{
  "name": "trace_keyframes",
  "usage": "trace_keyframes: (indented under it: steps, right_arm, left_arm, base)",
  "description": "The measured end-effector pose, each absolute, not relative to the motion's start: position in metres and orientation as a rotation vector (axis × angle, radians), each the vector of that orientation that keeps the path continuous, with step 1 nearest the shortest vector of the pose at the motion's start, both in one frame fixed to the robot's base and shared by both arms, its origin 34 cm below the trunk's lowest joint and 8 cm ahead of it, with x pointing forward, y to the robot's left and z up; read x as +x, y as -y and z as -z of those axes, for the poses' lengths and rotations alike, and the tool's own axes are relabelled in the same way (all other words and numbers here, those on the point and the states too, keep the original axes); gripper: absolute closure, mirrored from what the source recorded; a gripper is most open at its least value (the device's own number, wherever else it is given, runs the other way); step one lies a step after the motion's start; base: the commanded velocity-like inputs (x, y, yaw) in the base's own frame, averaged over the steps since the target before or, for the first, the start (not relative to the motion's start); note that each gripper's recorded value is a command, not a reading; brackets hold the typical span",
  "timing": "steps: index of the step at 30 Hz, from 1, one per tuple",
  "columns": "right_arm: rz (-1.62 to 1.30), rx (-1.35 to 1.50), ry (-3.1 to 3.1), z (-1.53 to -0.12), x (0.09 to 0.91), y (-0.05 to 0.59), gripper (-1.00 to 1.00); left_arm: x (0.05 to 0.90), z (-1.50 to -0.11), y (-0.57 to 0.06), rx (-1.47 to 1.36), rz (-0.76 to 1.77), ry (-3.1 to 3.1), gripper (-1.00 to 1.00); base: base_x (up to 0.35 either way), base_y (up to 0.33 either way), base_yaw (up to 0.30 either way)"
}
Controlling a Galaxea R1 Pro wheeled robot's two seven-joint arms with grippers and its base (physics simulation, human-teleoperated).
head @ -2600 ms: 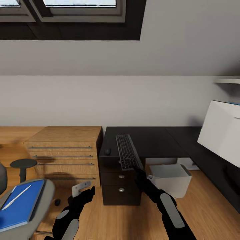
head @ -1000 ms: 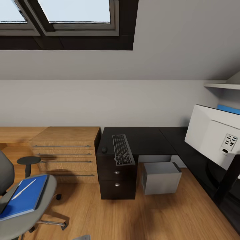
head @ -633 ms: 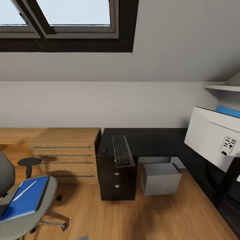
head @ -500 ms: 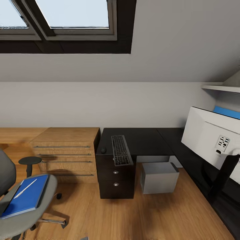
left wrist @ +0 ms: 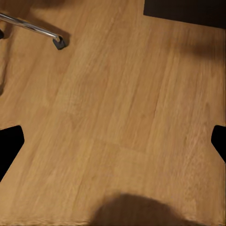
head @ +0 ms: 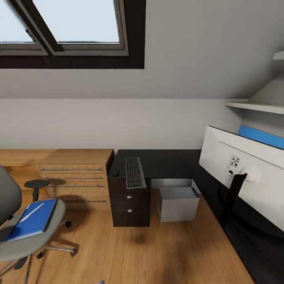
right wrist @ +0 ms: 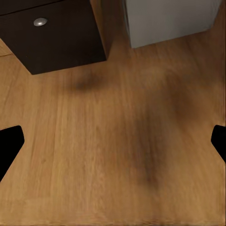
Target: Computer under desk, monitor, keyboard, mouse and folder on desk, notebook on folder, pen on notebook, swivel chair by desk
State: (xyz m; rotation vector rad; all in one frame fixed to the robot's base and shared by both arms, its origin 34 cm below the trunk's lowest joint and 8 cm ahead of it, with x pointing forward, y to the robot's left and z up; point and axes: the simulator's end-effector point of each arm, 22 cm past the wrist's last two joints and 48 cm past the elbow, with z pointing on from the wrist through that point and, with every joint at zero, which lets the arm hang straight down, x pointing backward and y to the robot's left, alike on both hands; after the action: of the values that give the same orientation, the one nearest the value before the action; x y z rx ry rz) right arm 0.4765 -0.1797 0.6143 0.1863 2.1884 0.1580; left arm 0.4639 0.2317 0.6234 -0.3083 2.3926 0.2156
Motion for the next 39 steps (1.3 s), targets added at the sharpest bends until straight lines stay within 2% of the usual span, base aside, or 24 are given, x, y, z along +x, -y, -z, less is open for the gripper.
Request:
trace_keyframes:
  steps: [8,39]
  right_arm:
    - [-0.165,0.194,-2.195,-0.626,0.475,0.174,-1.0]
    - [-0.18,0.208,-2.196,-0.668,0.471,0.164,-1.0]
  left_arm:
    - [0.464,-0.635,-0.235,-0.315,-0.218,-2.39,-1.0]
    - [0.442,-0.661,-0.252,-0.368,-0.259,-2.435,-1.0]
  base:
    - [-0.308,-0.122,0.0]
    - [-0.34,-0.002,0.0]
